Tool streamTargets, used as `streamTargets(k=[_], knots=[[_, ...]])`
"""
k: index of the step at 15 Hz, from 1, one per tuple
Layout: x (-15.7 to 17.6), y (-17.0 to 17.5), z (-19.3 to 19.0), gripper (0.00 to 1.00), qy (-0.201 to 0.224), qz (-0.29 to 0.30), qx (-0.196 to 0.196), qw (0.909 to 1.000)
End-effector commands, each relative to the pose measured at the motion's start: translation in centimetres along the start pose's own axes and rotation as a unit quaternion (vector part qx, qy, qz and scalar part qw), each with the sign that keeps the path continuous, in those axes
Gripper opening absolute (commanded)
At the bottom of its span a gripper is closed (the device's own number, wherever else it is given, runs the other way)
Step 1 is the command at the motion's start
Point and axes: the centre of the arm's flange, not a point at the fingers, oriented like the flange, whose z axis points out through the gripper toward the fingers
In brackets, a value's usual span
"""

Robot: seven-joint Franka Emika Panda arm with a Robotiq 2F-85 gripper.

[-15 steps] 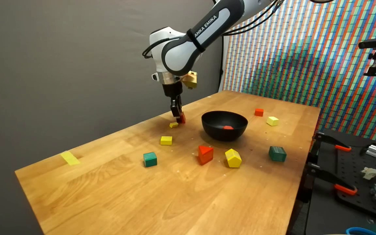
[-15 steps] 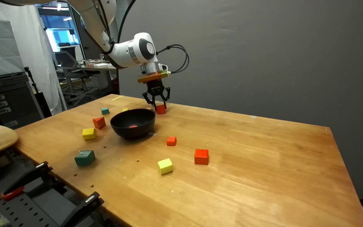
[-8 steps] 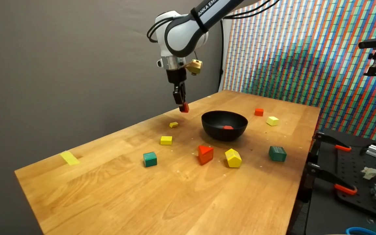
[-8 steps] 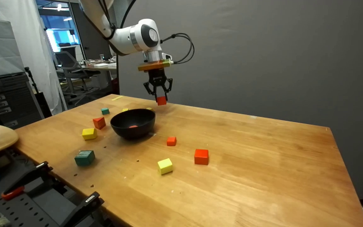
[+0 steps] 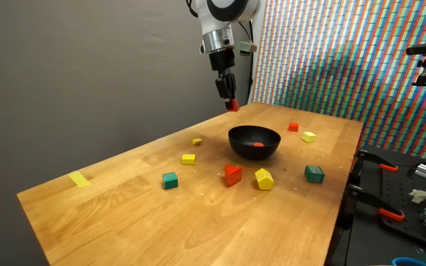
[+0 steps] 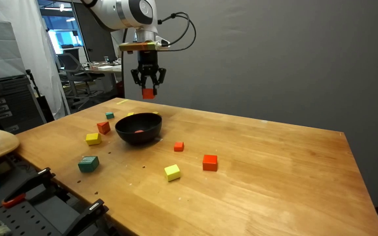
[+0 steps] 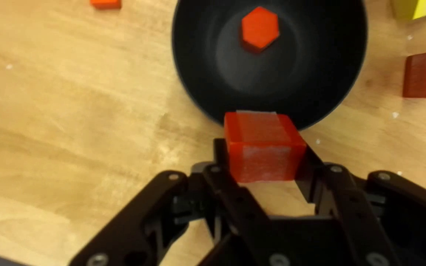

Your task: Pick up all the blocks from the table and put them in the black bowl.

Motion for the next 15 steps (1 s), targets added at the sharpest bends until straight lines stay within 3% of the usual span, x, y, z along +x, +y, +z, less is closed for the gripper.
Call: streamTargets(k=[1, 4, 5, 6, 8, 11, 15], knots=[[-5.8, -0.3, 3.9, 0.23, 0.01, 0.052, 0.063, 0.9966], [-6.3, 0.2, 7.3, 0.24, 0.019, 0.077, 0.065, 0.9947], [-6.5, 0.2, 7.9, 0.29, 0.022, 0.08, 0.064, 0.9945], [-6.7, 0.1, 8.1, 0.7, 0.026, 0.078, 0.066, 0.9944], [-6.8, -0.3, 7.7, 0.76, 0.038, 0.073, 0.062, 0.9946], [-6.3, -1.5, 5.1, 0.99, 0.064, 0.05, 0.046, 0.9956], [-4.0, -3.4, 1.7, 1.0, 0.099, 0.008, 0.015, 0.9949]])
